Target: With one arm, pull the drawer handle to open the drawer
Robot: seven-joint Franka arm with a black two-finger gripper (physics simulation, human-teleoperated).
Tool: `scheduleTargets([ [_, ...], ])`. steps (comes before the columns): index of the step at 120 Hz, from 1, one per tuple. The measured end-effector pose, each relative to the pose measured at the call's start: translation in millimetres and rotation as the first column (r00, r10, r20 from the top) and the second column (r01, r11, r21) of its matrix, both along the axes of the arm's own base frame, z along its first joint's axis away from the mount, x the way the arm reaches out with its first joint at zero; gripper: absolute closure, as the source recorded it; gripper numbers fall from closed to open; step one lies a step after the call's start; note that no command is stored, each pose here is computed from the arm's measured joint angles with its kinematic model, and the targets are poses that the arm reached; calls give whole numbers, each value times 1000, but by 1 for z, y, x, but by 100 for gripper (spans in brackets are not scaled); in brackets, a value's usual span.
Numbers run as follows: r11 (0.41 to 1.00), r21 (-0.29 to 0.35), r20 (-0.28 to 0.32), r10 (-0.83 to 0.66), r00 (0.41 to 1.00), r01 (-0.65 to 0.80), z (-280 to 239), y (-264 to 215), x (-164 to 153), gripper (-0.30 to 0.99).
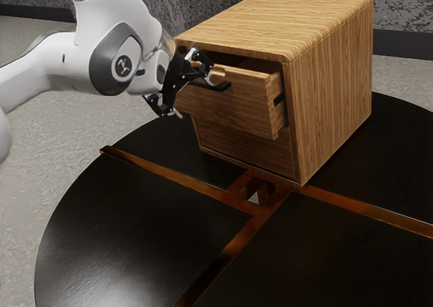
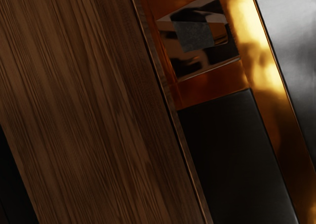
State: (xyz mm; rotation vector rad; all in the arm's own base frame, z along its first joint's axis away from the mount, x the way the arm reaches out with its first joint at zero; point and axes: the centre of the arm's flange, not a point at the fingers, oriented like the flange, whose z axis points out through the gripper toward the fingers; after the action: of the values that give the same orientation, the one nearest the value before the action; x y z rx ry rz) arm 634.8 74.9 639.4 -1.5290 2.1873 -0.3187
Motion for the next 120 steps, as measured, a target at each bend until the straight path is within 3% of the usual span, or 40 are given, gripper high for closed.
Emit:
scheduleTargets([
  [120, 999, -31, -39, -28, 999, 27, -8, 21, -119, 0],
])
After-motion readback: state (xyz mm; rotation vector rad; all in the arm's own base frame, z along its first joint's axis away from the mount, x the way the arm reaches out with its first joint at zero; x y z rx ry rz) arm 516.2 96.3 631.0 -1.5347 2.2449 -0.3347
